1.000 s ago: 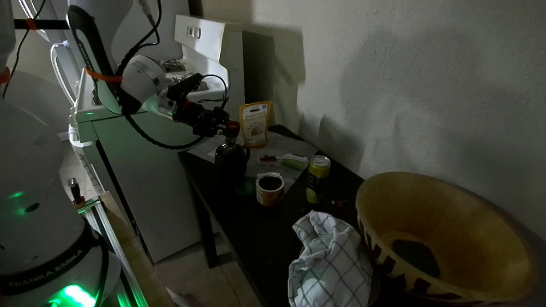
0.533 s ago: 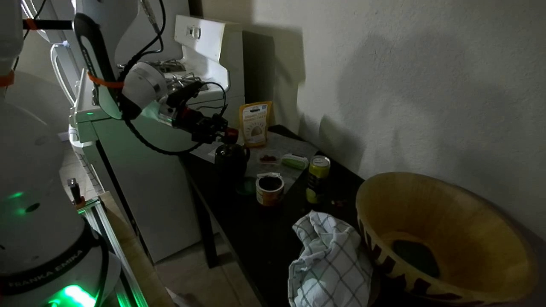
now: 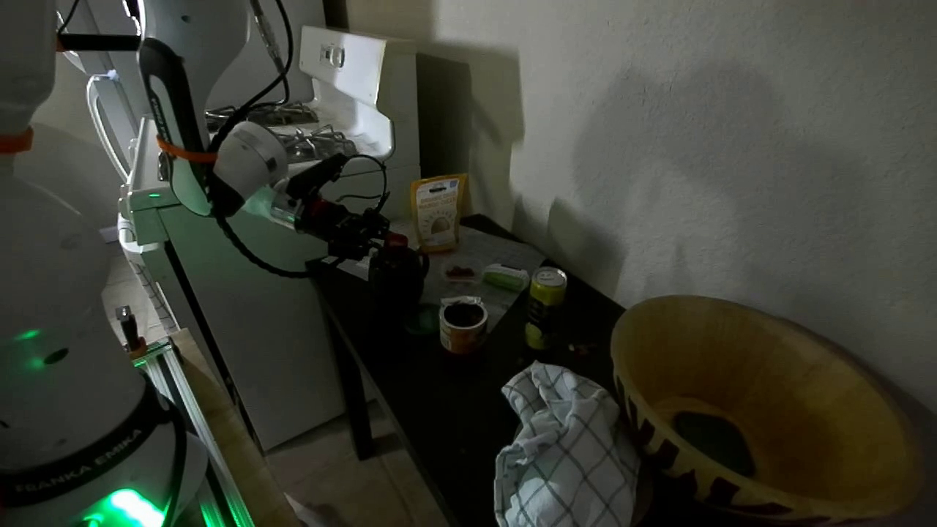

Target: Pick up the clear bottle of pepper from the wooden bowl and place it in the black mug

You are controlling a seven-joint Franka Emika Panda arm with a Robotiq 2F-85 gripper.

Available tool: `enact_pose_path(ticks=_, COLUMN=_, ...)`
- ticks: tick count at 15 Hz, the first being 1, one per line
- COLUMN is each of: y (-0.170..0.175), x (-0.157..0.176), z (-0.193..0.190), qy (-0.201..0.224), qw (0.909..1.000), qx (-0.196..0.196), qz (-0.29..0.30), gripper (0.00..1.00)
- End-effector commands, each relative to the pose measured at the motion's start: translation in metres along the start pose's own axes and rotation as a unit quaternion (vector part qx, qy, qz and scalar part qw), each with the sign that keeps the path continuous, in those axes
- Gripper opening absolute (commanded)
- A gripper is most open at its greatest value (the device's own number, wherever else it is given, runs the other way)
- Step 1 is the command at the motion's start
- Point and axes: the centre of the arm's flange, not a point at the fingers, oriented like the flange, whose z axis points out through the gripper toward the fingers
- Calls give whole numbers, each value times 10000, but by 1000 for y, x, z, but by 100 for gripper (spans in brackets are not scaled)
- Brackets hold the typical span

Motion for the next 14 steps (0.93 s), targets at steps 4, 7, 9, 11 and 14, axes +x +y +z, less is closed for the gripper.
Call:
enact_pose_path(ticks=4, y=5, x=4, z=0, qy=-6, qw=9999, qx=-112, qz=52, gripper=93)
enact_pose_path(ticks=7, y=7, x=-2, z=-4, qy=6, qw=9998, qx=-132, qz=127, gripper=100)
enact_pose_path(ticks=9, y=8, x=-18, z=-11, qy=20, qw=9996, qx=-164, qz=243, gripper=100)
enact_pose_path(ticks=11, y=8, x=-46, z=-21, qy=48, qw=9984, qx=-270, qz=486, gripper=100)
enact_pose_path(ticks=14, y=2, x=-92, z=-26, qy=72, qw=9926, qx=-317, qz=1170, gripper=100)
